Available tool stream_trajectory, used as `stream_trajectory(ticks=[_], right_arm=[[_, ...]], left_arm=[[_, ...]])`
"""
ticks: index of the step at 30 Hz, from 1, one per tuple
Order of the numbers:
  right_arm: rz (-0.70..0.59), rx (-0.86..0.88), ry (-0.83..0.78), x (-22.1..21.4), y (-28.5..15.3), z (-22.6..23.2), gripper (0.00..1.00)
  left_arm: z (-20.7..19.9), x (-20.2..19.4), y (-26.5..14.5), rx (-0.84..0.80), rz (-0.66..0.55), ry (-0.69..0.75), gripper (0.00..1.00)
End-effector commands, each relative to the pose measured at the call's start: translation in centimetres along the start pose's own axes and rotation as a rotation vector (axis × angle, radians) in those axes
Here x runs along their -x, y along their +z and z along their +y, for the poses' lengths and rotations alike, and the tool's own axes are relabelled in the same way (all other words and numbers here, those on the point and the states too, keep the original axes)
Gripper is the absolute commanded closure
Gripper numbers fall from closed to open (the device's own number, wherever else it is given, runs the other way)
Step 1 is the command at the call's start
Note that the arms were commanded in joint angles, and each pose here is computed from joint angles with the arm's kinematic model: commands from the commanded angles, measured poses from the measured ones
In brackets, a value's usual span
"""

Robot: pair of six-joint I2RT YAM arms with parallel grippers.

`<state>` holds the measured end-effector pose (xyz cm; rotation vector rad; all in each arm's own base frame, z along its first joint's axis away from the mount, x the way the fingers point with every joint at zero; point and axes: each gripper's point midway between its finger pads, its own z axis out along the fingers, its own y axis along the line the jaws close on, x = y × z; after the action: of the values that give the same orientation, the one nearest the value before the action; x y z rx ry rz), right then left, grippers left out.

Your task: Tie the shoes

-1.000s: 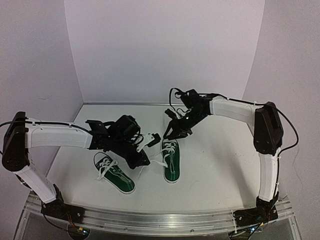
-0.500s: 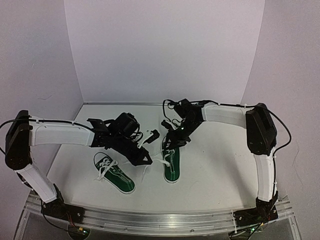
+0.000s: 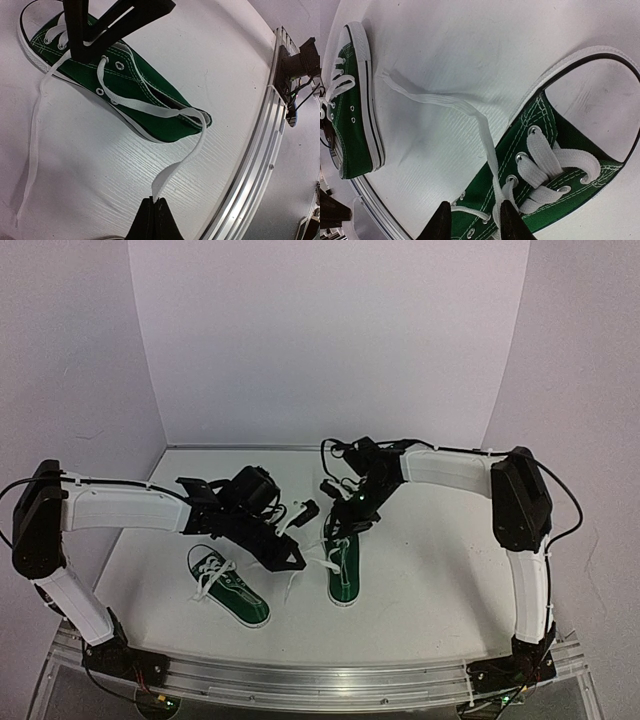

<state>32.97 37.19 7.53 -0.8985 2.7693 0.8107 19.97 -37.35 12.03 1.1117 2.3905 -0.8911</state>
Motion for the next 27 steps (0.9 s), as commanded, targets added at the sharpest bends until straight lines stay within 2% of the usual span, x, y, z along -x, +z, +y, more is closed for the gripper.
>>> stream_trajectory(ticks=[1,6,19,23,27], right_arm=[[-0.057,0.002,-0.045,2.1,-1.8,1.3,0.69],[-0.058,-0.007,-0.043,2.7,-1.2,1.0,0.70],[0.046,-0.051,-0.034,-0.1,1.6,-1.4,0.71],[0.048,-0.030,-0.042,-0.4,1.3,-0.7,0.80],[0.023,-0.008,-0.052,0.1,0.1,0.3,0.99]], left_arm=[[-0.8,2.5,-0.7,-0.024,-0.069,0.036,1.00],[-0.7,2.6,-0.6,-0.023,-0.067,0.047,1.00],[0.4,3.7,-0.5,-0.004,-0.083,0.018,1.00],[1.3,4.3,-0.1,0.018,-0.084,0.000,1.00],[3.0,5.3,0.3,0.086,-0.098,-0.019,1.00]])
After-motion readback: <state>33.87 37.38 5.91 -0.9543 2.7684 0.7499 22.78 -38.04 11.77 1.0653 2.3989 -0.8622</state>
